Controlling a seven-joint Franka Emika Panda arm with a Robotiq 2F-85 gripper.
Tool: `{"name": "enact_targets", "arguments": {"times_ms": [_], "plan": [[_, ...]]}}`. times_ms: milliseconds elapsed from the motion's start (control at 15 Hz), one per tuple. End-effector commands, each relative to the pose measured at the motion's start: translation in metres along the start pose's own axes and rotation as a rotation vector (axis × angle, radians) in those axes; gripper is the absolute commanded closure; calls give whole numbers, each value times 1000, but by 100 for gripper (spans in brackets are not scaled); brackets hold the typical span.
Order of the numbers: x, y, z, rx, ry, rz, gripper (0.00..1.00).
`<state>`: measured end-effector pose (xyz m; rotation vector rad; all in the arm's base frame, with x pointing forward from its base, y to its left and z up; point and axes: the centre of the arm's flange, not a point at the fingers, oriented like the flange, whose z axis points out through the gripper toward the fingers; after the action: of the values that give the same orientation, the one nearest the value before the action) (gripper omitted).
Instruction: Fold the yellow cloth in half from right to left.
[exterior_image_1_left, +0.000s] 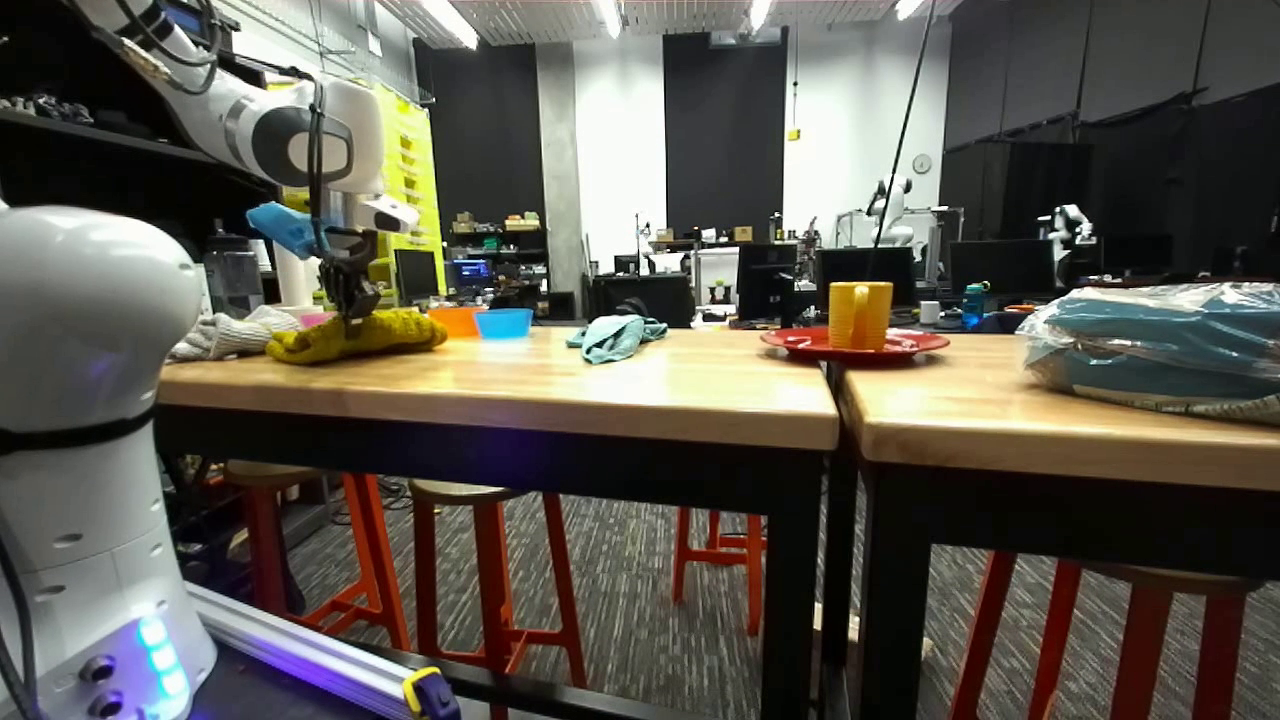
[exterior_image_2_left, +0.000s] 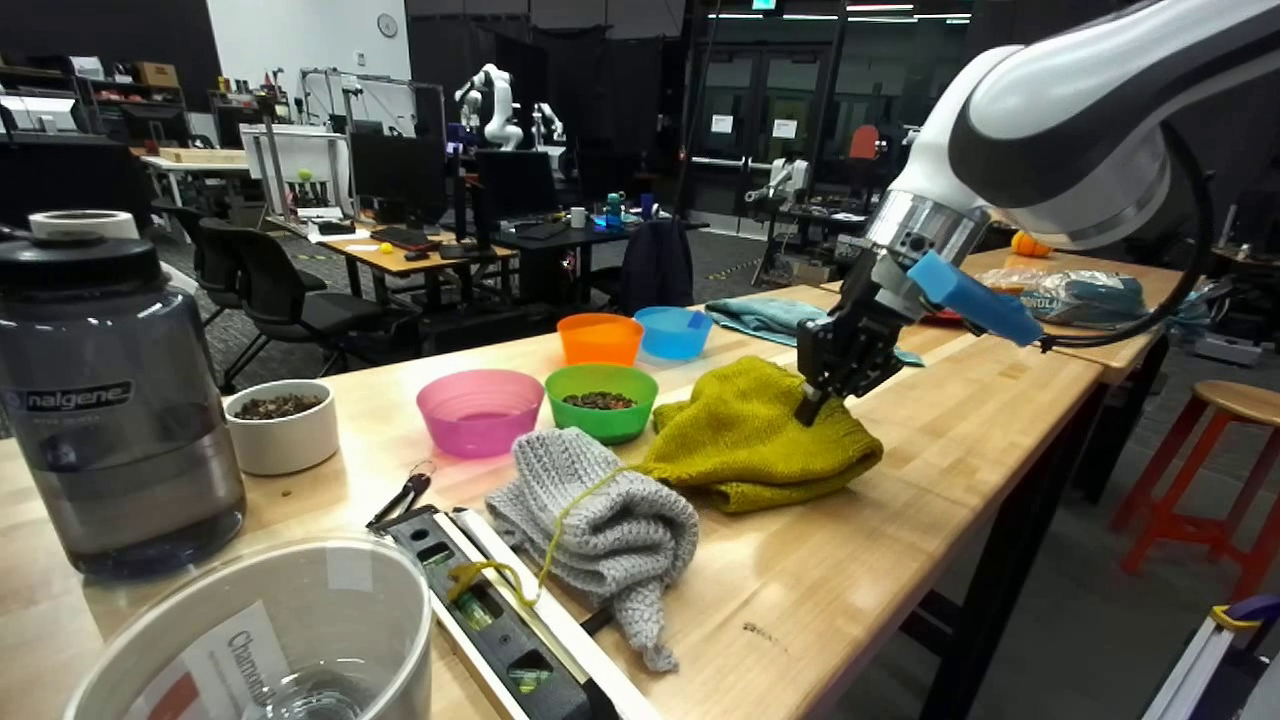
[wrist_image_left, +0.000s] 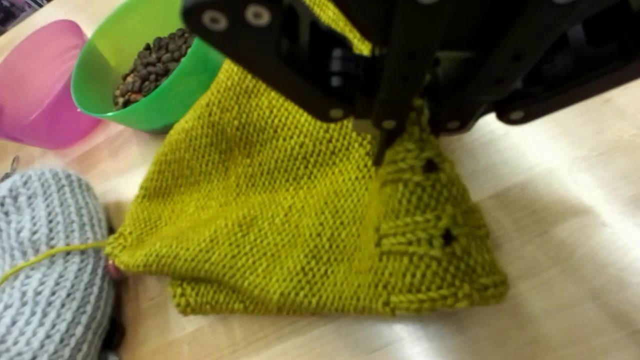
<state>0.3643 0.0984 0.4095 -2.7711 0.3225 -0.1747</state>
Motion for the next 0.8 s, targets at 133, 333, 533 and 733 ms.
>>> {"name": "enact_targets", "arguments": {"times_ms": [133, 333, 533, 733], "plan": [[-10, 11, -49, -80, 16, -8, 98], [-10, -5, -53, -120, 13, -37, 98], [-12, -38, -38, -183, -3, -96, 98], [-16, -75, -17, -262, -27, -168, 98]]}}
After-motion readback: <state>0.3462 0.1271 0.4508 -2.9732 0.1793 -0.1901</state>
